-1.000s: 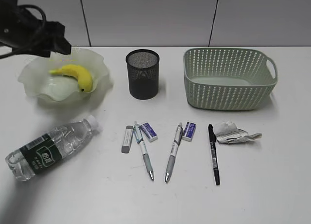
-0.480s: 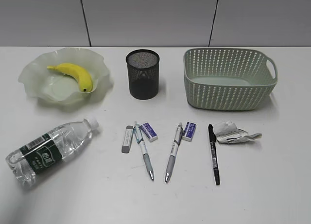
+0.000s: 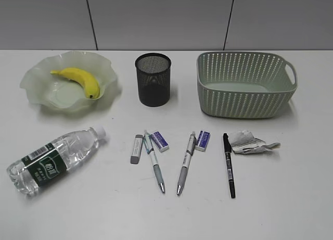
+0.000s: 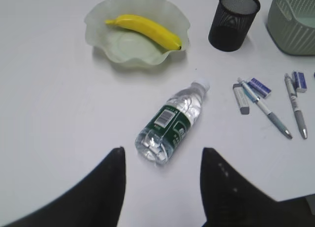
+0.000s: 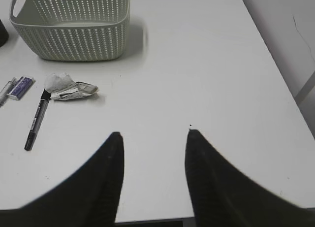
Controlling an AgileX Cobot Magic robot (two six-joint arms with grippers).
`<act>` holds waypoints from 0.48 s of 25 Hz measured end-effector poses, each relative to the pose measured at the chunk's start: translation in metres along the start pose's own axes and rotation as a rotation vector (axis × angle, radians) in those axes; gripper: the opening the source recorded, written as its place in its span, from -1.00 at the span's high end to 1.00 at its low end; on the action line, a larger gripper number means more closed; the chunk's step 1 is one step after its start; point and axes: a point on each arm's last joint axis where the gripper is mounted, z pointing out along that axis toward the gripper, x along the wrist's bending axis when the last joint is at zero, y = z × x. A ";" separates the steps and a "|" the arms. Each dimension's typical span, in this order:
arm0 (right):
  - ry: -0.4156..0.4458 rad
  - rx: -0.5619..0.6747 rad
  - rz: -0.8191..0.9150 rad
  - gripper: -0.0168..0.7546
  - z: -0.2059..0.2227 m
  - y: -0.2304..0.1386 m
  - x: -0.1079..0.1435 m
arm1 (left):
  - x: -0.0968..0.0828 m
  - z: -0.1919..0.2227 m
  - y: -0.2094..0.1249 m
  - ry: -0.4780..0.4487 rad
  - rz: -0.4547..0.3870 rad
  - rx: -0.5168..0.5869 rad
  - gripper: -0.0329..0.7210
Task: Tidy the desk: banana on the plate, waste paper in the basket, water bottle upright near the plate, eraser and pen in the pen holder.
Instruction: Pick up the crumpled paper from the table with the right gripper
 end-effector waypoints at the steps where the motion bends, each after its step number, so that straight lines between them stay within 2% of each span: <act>1: 0.000 0.000 0.000 0.08 0.000 0.000 0.000 | 0.001 -0.004 -0.012 0.007 0.007 -0.018 -0.06; 6: 0.000 0.000 -0.001 0.08 0.000 0.000 0.000 | 0.003 -0.018 -0.049 0.015 0.023 -0.112 -0.05; 8: 0.005 0.000 0.002 0.08 0.000 0.000 0.000 | 0.004 -0.023 -0.054 0.021 0.029 -0.153 -0.05; 12: 0.036 0.015 -0.039 0.08 0.002 0.001 0.003 | 0.007 -0.020 -0.055 0.049 0.040 -0.158 -0.05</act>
